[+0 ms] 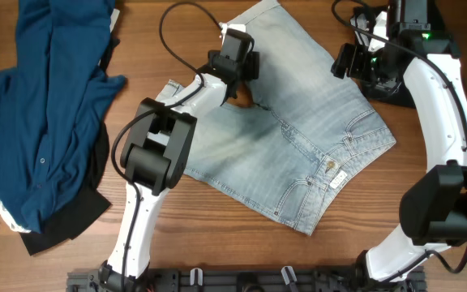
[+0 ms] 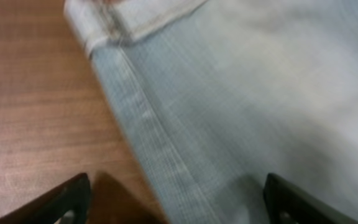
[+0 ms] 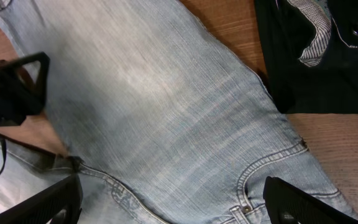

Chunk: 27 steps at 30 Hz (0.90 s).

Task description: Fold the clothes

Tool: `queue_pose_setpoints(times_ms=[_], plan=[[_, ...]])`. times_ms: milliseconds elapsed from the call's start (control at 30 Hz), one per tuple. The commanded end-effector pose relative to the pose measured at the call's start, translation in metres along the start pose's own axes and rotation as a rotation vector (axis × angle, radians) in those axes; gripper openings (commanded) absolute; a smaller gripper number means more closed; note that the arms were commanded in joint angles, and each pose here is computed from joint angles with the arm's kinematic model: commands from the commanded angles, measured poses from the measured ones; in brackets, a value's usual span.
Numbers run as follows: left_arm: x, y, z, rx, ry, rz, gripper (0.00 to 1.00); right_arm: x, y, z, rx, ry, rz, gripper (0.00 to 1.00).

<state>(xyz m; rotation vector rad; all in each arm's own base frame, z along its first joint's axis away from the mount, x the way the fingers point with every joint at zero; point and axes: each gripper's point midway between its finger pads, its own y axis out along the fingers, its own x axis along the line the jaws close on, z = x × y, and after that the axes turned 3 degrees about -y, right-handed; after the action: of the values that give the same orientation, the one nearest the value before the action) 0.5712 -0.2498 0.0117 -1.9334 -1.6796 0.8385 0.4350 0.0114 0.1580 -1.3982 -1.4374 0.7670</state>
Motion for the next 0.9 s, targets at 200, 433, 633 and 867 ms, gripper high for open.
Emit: queue_pose_setpoints(times_ms=[200, 433, 633, 867], plan=[[0.013, 0.008, 0.018, 0.051, -0.098, -0.042, 0.40, 0.000, -0.002, -0.003, -0.007, 0.014, -0.004, 0.94], [0.029, 0.008, 0.028, 0.099, -0.151, -0.081, 0.04, 0.009, -0.002, -0.002, 0.000, 0.013, -0.057, 0.93], [0.033, 0.009, 0.017, 0.104, -0.164, -0.029, 0.04, 0.012, -0.002, -0.001, 0.001, 0.008, -0.061, 0.93], [-0.006, -0.024, -0.052, -0.024, -0.104, 0.120, 0.04, 0.012, -0.002, -0.002, -0.002, -0.011, -0.061, 0.93]])
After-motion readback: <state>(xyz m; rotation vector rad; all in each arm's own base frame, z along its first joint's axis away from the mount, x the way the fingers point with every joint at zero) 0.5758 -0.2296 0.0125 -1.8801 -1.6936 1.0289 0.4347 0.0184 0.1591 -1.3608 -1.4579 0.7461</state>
